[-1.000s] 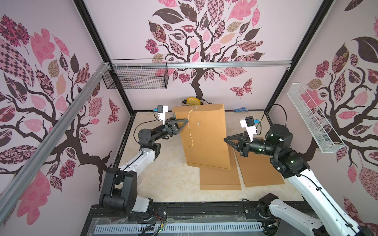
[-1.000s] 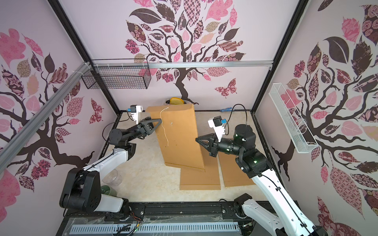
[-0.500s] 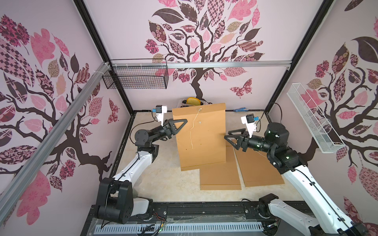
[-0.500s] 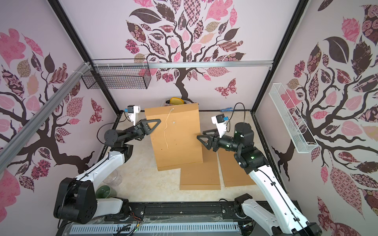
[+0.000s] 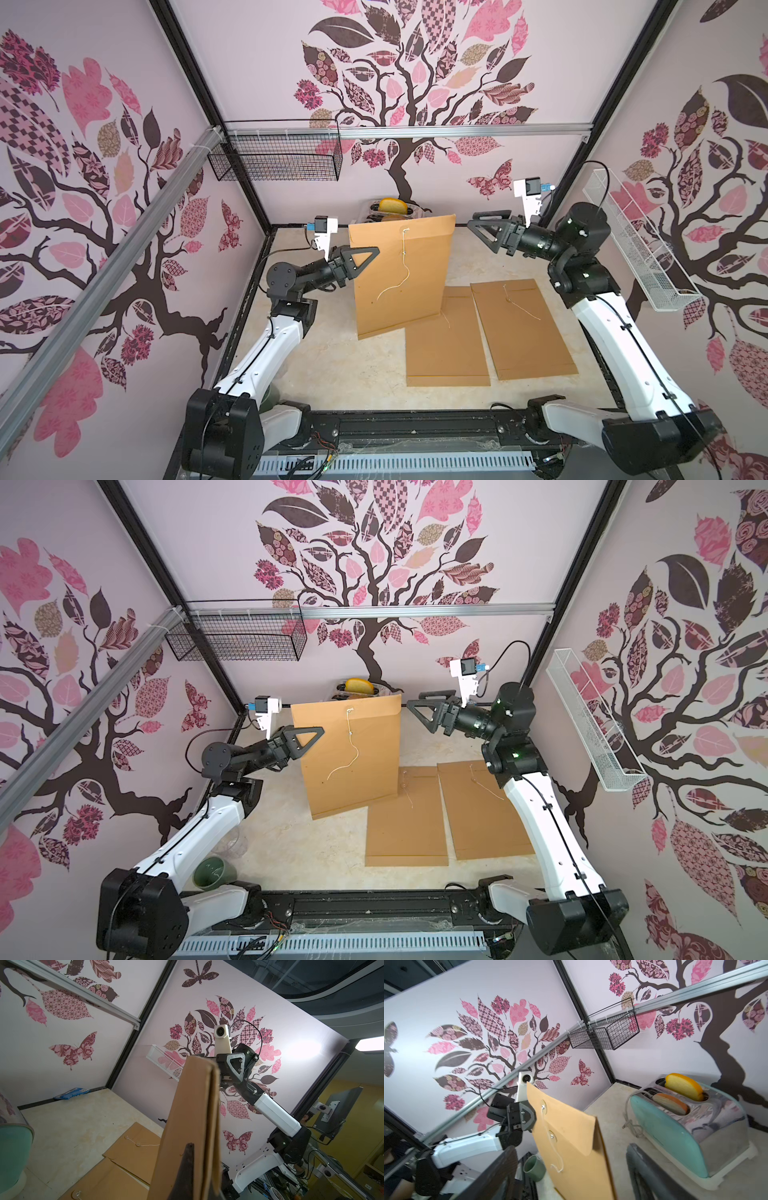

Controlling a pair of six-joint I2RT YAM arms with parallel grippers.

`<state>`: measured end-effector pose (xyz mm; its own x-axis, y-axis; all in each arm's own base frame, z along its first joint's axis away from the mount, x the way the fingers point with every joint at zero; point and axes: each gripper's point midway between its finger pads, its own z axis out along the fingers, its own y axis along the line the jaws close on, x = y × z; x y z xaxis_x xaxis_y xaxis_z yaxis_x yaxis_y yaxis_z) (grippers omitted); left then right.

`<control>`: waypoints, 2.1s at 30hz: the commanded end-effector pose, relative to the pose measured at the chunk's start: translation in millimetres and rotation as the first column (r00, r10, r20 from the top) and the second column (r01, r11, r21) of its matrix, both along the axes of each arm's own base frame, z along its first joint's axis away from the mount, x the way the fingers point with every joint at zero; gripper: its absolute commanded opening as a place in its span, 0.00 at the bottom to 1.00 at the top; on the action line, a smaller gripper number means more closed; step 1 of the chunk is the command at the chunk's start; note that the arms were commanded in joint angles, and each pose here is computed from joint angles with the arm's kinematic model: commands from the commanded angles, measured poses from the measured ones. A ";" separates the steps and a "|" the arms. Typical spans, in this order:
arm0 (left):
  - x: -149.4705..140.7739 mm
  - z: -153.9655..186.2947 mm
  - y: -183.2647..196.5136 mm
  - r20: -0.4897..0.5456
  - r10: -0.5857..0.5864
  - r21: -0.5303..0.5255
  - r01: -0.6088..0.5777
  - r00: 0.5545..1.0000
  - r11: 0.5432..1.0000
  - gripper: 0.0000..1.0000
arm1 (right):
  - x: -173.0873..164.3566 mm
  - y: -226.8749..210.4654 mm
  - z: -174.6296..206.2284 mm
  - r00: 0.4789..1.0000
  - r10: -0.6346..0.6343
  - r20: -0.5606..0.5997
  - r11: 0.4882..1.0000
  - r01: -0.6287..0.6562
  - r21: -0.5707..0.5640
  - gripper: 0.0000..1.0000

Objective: Close the mouth of the file bag
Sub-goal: Pick up the file bag from the center of the board, then close the file bag.

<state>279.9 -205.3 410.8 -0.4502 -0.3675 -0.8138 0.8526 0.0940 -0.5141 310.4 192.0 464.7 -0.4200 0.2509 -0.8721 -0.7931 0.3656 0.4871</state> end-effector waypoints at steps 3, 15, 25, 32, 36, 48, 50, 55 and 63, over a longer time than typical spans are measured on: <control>-7.7 13.6 0.1 -0.002 -0.038 -0.042 0.038 0.999 0.998 0.00 | -12.8 3.7 -16.3 0.999 0.036 0.033 0.999 -0.036 -0.001 0.95; -4.9 16.8 -2.8 -0.086 -0.109 -0.112 0.099 0.990 0.989 0.00 | -15.8 29.0 -38.9 0.984 0.169 0.056 0.986 -0.169 0.010 0.82; -15.7 25.9 -2.9 -0.088 -0.124 -0.108 0.114 0.988 0.988 0.00 | -3.0 35.4 -34.3 0.976 0.203 0.073 0.979 -0.204 0.000 0.75; -10.5 25.0 -4.4 -0.094 -0.121 -0.099 0.112 0.988 0.989 0.00 | -9.5 48.6 -27.8 0.946 0.325 0.022 0.944 -0.326 0.050 0.43; -8.0 29.9 -5.3 -0.086 -0.115 -0.088 0.108 0.990 0.990 0.00 | -9.8 49.6 -33.1 0.943 0.332 0.009 0.943 -0.332 0.036 0.02; -17.5 -13.2 -12.6 -0.159 -0.084 0.223 0.119 0.984 0.967 0.20 | -21.1 43.7 -18.6 0.931 0.364 -0.013 0.931 -0.363 0.017 0.00; -21.5 -16.0 -12.1 -0.164 -0.102 0.231 0.139 0.981 0.963 0.21 | -21.7 43.8 -17.6 0.930 0.368 -0.015 0.930 -0.368 0.018 0.00; -17.8 -15.0 -11.1 -0.156 -0.089 0.216 0.122 0.984 0.969 0.27 | -20.8 42.9 -16.9 0.929 0.369 -0.018 0.929 -0.369 0.027 0.00; -13.6 6.5 -6.2 -0.089 -0.060 0.177 0.075 0.994 0.981 0.18 | -23.3 39.3 -19.5 0.932 0.362 -0.022 0.932 -0.362 0.008 0.00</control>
<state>268.8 -214.8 404.3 -0.5909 -0.1620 -0.7903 0.7801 0.1353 -0.6109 295.0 236.7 429.1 -0.5492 0.0754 -0.8323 -0.8316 0.0494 0.5532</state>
